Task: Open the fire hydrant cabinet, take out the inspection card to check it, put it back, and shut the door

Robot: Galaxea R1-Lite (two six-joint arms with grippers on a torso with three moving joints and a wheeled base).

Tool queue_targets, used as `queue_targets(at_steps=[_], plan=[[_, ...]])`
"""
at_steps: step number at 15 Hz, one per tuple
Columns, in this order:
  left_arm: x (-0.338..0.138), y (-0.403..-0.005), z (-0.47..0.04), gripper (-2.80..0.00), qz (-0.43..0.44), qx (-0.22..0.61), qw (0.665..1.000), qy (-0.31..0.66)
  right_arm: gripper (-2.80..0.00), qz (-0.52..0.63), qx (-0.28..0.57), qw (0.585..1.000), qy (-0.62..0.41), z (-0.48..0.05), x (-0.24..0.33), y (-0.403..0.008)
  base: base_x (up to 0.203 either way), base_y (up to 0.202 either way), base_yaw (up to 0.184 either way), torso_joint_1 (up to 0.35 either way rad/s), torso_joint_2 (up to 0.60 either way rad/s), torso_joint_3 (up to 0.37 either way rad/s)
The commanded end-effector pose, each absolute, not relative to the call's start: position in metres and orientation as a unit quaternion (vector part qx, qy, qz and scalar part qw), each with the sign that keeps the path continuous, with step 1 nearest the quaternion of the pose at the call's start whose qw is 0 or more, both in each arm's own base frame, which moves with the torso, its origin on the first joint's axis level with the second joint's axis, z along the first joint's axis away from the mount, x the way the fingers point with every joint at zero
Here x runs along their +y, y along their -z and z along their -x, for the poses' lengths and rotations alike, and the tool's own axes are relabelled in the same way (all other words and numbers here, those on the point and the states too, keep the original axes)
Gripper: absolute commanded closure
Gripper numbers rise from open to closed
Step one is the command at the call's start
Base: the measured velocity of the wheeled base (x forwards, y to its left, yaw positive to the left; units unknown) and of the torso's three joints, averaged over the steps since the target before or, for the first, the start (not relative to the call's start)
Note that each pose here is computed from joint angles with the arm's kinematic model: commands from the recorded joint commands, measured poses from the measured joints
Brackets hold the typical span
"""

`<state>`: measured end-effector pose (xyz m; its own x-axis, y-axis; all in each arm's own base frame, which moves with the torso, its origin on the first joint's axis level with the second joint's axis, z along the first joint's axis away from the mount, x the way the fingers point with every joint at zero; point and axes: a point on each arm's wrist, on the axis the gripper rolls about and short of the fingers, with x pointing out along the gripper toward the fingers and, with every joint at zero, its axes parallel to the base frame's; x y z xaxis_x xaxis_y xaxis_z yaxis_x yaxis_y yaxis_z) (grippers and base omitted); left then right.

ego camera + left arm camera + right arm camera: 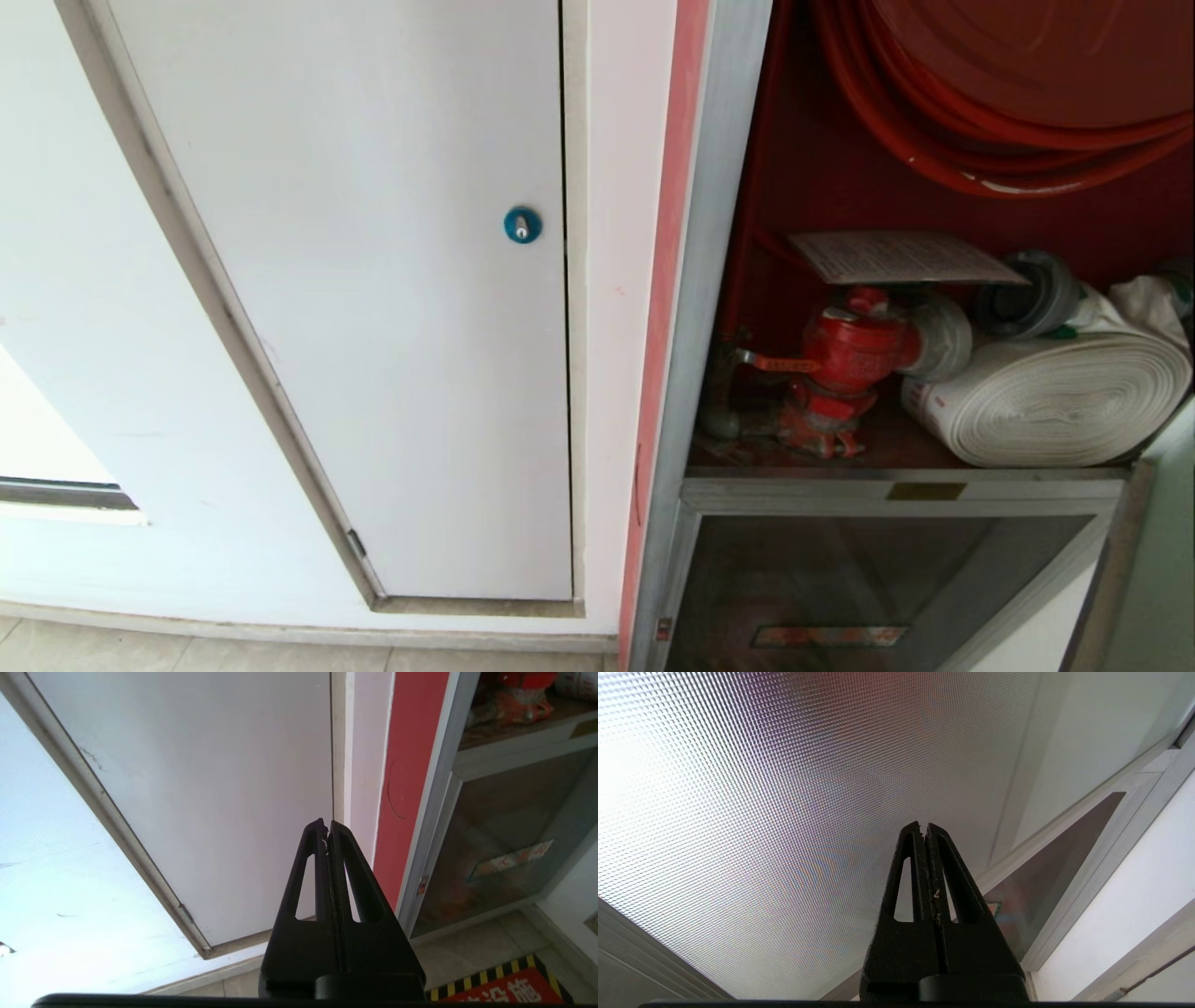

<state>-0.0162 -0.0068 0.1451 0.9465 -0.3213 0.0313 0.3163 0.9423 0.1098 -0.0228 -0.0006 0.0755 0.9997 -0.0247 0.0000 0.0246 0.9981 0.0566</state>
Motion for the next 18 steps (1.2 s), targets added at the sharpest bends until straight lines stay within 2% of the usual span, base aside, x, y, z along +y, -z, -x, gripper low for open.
queue_targets(at_steps=[1,4,8,18], plan=[[-0.007,-0.134,0.028,0.00,-0.048,-0.058,0.986,0.151,0.00,-0.028,0.000,1.000,0.012,0.023,-0.001,-0.075,0.000,0.000,0.000,0.000,0.00,0.000],[-0.005,-0.111,0.033,0.00,-0.047,-0.070,0.991,0.108,0.00,-0.028,0.000,1.000,0.012,0.023,-0.001,-0.075,0.000,0.000,0.000,0.000,0.00,0.000],[-0.003,-0.090,0.026,0.00,-0.043,-0.040,0.997,0.059,0.00,-0.028,0.000,1.000,0.012,0.023,-0.001,-0.075,0.000,0.000,0.000,0.000,0.00,0.000],[-0.001,-0.075,0.023,0.00,-0.052,0.002,0.998,0.030,0.00,-0.028,-0.001,1.000,0.013,0.023,-0.001,-0.076,0.000,0.000,0.000,0.000,0.00,0.000]])
